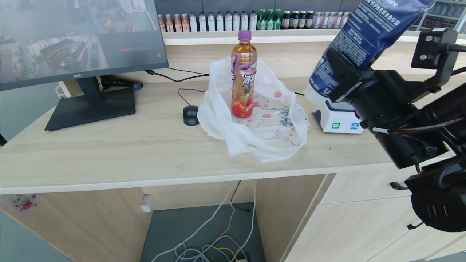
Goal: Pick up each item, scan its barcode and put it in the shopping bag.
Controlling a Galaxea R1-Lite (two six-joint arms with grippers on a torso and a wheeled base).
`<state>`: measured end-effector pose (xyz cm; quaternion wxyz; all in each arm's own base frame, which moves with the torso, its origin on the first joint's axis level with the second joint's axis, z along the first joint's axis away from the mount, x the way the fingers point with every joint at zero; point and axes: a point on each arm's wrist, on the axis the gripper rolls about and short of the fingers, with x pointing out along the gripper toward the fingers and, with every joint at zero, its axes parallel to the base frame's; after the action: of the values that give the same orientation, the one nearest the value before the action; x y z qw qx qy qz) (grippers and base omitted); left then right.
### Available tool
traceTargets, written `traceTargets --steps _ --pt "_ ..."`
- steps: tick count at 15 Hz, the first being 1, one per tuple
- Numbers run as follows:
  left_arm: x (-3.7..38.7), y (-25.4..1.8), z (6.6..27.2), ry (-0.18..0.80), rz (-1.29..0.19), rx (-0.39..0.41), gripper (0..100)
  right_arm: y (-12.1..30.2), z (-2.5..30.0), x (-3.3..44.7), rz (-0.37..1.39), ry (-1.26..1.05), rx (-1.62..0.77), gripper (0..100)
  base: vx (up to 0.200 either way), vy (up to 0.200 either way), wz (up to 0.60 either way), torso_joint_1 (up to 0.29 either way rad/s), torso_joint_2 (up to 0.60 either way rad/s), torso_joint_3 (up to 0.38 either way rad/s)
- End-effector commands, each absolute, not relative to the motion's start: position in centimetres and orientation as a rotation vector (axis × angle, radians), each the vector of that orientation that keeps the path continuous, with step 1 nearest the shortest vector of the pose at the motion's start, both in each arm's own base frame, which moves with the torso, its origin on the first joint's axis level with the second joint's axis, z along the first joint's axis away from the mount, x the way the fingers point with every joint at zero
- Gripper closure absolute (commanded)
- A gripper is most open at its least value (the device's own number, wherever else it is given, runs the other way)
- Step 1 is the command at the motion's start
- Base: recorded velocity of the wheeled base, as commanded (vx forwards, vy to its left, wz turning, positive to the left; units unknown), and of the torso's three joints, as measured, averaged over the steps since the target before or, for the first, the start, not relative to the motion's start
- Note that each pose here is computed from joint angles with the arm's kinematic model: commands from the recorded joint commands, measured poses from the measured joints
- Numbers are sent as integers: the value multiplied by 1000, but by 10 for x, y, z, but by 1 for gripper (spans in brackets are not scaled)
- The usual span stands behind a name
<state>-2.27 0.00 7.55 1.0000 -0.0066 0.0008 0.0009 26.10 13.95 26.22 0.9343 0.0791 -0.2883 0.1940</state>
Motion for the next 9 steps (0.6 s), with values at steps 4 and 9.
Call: traceTargets --steps 4,9 --pt "-23 0 76 2 3 -14 0 149 250 268 444 -535 140 100 0 0 0 0 0 0" --pt "-23 0 76 2 3 -14 0 154 244 282 499 -382 85 100 0 0 0 0 0 0"
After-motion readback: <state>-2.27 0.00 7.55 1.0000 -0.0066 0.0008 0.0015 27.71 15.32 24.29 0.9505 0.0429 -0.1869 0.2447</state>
